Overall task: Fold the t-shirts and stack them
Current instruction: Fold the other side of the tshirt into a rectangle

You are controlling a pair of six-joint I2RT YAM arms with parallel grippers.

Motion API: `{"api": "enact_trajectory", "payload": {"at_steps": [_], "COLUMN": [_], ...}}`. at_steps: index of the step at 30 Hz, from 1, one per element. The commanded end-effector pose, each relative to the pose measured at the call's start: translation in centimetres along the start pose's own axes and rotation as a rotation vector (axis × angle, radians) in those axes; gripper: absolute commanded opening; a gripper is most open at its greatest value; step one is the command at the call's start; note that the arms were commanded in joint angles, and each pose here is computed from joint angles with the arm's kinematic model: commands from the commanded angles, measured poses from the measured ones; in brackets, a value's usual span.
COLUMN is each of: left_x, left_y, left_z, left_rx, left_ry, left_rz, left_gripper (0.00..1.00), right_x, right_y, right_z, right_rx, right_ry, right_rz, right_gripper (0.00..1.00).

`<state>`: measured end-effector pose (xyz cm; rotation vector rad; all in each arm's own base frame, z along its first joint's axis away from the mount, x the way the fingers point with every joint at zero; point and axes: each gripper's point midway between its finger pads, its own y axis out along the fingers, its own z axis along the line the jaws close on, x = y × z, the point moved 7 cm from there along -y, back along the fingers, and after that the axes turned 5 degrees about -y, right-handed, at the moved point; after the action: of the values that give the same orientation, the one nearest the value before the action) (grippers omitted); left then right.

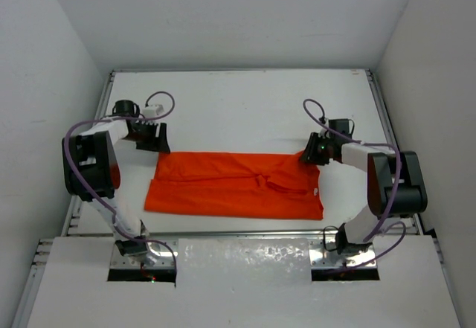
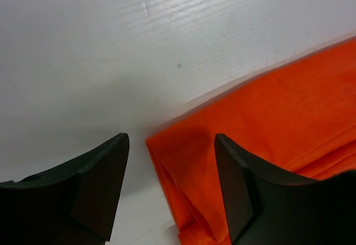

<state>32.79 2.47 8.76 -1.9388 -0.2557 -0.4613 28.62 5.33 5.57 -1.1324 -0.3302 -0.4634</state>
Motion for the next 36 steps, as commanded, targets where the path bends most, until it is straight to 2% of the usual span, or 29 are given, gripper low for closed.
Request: {"api": "enact_trajectory", "payload": {"at_steps": [1, 4, 8, 11, 20, 23, 24, 28, 29, 32, 36], "left_x": [-1.4, -1.9, -1.5, -1.2, -2.1, -2.3, -2.4, -2.5, -2.5, -1.8, -1.0], "left_y": [0.6, 0.9, 0.4, 0.1, 0.8, 0.8, 0.8, 0.9, 0.9, 0.8, 0.2], "left_z": [-0.6, 0.1, 0.5, 0.6, -0.8, -1.1, -1.1, -1.3, -1.2, -0.7, 0.7], "left_rx": [-0.059, -0.017, 0.039, 0.058, -0.056, -0.072, -0.077, -0.104, -0.100, -0.042, 0.077], "left_ry": [0.015, 0.019, 0.045, 0.061, 0.049, 0.042, 0.039, 0.026, 0.021, 0.011, -0.004], "left_rz": [0.045, 0.067, 0.045, 0.029, 0.052, 0.055, 0.056, 0.068, 0.069, 0.055, 0.020], "left_gripper": [0.60, 0.59, 0.57, 0.57, 0.54, 0.46, 0.36, 0.12, 0.00, 0.00, 0.00], "right_x": [1.3, 1.8, 2.7, 3.6, 3.1, 3.1, 2.8, 2.4, 1.8, 1.1, 1.1], "right_y": [0.2, -0.2, -1.8, -2.2, 0.6, 0.5, 0.4, 0.1, 0.1, -0.4, -1.5], "right_z": [0.4, 0.2, 0.1, 0.3, 0.1, -0.1, -0.1, 0.9, 1.0, 0.6, -0.4], "right_rx": [0.028, -0.005, -0.064, -0.066, -0.022, -0.038, -0.037, 0.054, 0.063, 0.040, -0.041], "right_ry": [-0.014, -0.026, -0.091, -0.134, -0.106, -0.117, -0.123, -0.103, -0.085, -0.068, -0.046], "right_rz": [-0.044, -0.058, -0.087, -0.104, -0.062, -0.055, -0.051, -0.061, -0.052, -0.059, -0.099], "right_gripper": [0.30, 0.30, 0.39, 0.41, 0.37, 0.37, 0.36, 0.15, 0.12, 0.02, 0.00]}}
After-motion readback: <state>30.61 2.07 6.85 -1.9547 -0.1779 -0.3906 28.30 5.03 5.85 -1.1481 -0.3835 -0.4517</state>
